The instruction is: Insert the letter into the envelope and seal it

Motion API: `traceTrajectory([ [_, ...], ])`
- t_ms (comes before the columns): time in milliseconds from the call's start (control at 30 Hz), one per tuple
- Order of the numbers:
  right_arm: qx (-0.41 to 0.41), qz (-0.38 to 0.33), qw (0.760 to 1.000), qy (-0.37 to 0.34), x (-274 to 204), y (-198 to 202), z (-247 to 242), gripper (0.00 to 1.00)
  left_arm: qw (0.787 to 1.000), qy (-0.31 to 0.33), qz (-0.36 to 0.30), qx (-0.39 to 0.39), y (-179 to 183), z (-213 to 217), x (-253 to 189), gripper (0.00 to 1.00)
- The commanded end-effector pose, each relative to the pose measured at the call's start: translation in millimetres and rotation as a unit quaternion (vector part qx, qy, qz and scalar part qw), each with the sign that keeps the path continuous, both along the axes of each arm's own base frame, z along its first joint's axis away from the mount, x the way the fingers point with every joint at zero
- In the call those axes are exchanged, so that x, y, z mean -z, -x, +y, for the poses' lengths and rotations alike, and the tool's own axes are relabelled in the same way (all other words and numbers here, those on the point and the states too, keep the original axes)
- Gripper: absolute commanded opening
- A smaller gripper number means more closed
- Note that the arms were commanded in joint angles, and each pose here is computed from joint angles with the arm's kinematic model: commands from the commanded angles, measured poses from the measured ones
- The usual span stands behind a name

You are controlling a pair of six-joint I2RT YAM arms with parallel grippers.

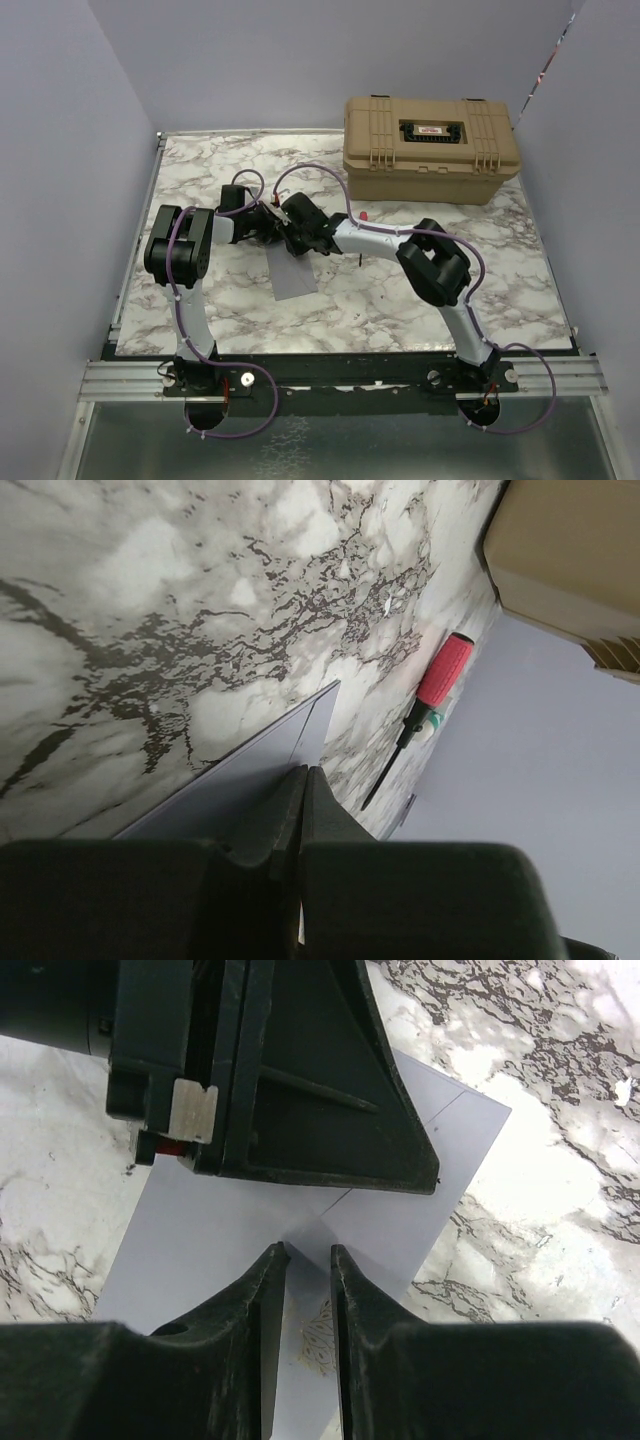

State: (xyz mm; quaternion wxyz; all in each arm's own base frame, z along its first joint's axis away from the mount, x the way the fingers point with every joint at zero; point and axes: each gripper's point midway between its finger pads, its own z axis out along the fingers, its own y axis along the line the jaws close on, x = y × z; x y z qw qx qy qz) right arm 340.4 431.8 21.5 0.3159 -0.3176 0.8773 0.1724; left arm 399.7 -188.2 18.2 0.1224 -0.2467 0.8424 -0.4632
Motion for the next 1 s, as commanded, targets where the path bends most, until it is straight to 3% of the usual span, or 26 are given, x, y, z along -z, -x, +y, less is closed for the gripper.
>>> traceTrajectory([
  [0, -0.05, 0.118, 0.987, 0.099, 76.8, 67.4, -45.0, 0.25, 0.987, -0.103, 0.116, -0.034, 38.3, 30.1, 82.9, 0.0],
  [133, -0.072, 0.113, 0.985, 0.105, 74.7, 72.8, -51.7, 0.23, 0.986, -0.107, 0.119, -0.035, 38.9, 31.7, 85.7, 0.0],
  [400, -0.105, 0.111, 0.981, 0.12, 82.7, 86.9, -54.6, 0.35, 0.985, -0.112, 0.125, -0.037, 39.7, 34.2, 89.7, 0.0],
  [967, -0.119, 0.117, 0.974, 0.152, 99.6, 105.2, -69.3, 0.37, 0.984, -0.116, 0.132, -0.039, 41.6, 38.4, 94.2, 0.0],
])
